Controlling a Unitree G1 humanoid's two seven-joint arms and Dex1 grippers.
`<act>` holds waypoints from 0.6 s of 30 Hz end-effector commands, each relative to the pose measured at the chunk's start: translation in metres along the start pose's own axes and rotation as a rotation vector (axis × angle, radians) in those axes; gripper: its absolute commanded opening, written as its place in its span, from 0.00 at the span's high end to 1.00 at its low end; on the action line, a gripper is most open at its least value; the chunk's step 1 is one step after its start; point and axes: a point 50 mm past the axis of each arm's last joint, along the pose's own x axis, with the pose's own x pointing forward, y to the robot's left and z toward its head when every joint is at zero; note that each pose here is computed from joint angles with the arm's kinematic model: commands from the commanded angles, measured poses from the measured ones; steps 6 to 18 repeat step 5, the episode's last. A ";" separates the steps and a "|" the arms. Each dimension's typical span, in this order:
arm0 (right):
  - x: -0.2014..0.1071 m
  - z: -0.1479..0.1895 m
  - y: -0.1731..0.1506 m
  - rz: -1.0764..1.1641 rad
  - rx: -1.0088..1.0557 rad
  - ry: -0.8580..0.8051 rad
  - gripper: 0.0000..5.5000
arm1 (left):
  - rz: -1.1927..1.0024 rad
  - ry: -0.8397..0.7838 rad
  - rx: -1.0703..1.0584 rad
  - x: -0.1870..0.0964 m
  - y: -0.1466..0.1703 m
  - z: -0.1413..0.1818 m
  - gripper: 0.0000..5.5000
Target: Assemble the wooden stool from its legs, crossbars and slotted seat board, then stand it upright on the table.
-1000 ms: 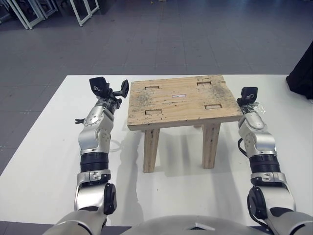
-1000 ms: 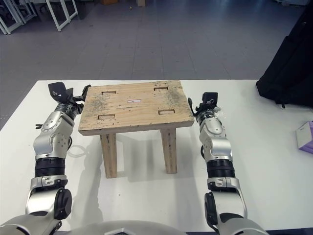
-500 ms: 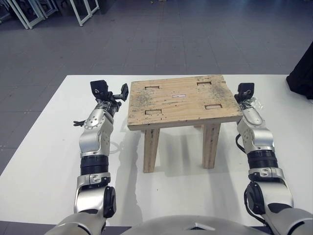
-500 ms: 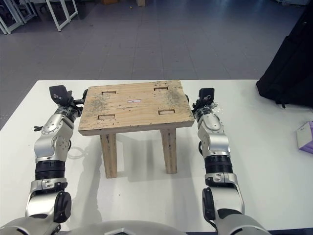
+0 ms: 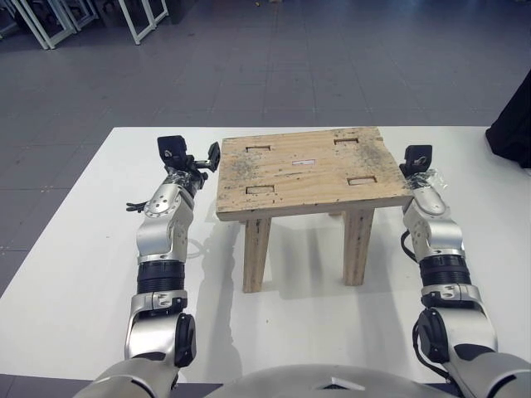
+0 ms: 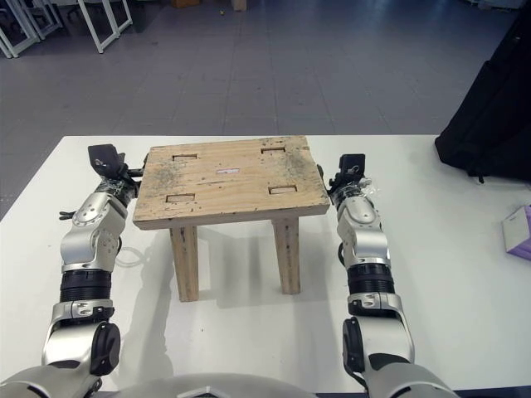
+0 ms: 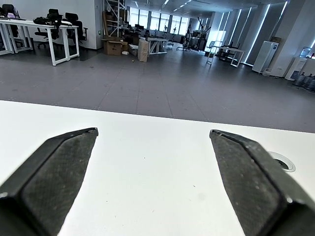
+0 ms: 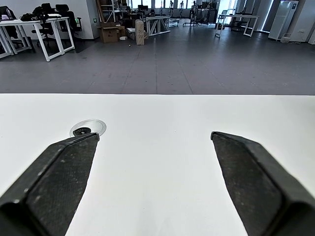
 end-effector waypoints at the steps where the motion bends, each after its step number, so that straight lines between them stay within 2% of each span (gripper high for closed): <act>1: 0.009 0.011 0.005 0.024 -0.014 -0.024 0.24 | 0.007 -0.032 0.008 0.005 -0.001 0.009 0.24; 5: 0.019 0.013 0.016 0.078 -0.029 -0.018 0.24 | 0.059 -0.050 -0.009 -0.005 0.008 0.005 0.24; 18: 0.019 0.013 0.016 0.078 -0.029 -0.018 0.24 | 0.059 -0.050 -0.009 -0.005 0.008 0.005 0.24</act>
